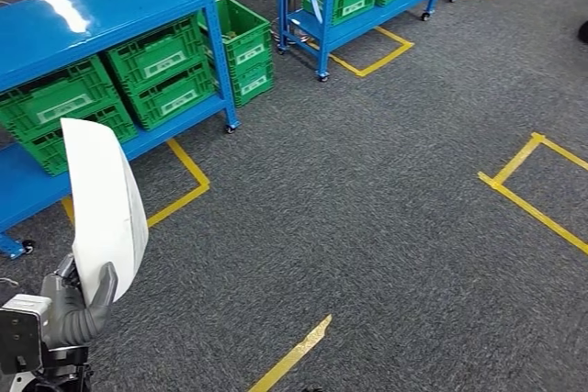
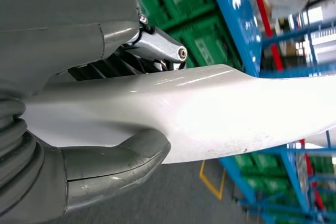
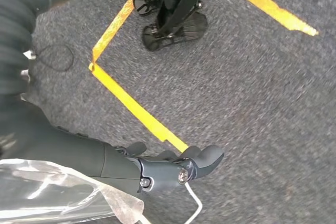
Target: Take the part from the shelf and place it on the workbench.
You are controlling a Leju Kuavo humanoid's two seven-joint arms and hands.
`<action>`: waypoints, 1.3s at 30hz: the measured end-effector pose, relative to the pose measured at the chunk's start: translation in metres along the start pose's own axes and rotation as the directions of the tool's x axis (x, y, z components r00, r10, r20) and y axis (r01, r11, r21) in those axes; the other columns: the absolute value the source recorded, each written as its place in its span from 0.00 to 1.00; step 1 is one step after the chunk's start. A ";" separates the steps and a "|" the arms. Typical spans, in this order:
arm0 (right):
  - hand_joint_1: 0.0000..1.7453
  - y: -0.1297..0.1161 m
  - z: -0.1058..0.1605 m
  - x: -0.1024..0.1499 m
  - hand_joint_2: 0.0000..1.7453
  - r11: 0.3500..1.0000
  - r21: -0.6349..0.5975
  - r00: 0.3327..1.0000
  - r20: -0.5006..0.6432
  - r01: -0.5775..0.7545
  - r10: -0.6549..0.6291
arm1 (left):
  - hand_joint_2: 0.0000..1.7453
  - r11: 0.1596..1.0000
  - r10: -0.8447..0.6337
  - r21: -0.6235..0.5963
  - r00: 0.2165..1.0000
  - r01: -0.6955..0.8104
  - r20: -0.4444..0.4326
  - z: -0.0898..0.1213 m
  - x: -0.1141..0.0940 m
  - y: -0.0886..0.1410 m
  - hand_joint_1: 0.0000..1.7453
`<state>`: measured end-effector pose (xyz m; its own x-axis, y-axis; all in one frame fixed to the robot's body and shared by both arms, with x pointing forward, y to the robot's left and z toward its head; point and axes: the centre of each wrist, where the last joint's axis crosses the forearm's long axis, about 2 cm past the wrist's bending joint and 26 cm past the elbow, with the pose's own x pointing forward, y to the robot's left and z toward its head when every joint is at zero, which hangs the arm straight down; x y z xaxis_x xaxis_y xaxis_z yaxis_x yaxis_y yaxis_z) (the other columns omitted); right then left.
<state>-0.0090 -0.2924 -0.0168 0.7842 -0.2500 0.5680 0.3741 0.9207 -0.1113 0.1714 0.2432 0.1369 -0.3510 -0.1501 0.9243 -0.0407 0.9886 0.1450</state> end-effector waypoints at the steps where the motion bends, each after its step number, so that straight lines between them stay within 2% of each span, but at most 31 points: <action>1: 0.00 0.000 0.000 0.000 1.00 1.000 -0.001 1.000 0.001 0.001 -0.001 | 1.00 1.000 -0.001 -0.003 1.000 0.001 -0.002 0.000 0.000 0.000 1.00; 15: 0.00 -0.001 -0.002 0.002 1.00 0.999 -0.011 0.999 0.036 0.033 -0.033 | 1.00 0.999 0.027 -0.043 0.999 -0.029 -0.027 0.000 -0.002 -0.001 1.00; 27: 0.00 -0.003 0.004 -0.003 1.00 0.995 -0.069 0.998 0.004 0.069 -0.069 | 1.00 0.996 0.052 -0.067 0.998 -0.055 -0.037 -0.001 -0.004 0.000 1.00; 39: 0.00 0.002 0.003 -0.001 1.00 0.999 -0.028 0.999 0.030 0.032 -0.032 | 1.00 0.994 0.063 -0.092 0.997 -0.067 -0.049 0.000 -0.006 0.002 1.00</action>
<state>-0.0104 -0.2897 -0.0147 0.7569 -0.2700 0.5951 0.4130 0.9034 -0.1154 0.1739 0.2460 0.1315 -0.3066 -0.0884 0.9477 0.0692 0.9910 0.1148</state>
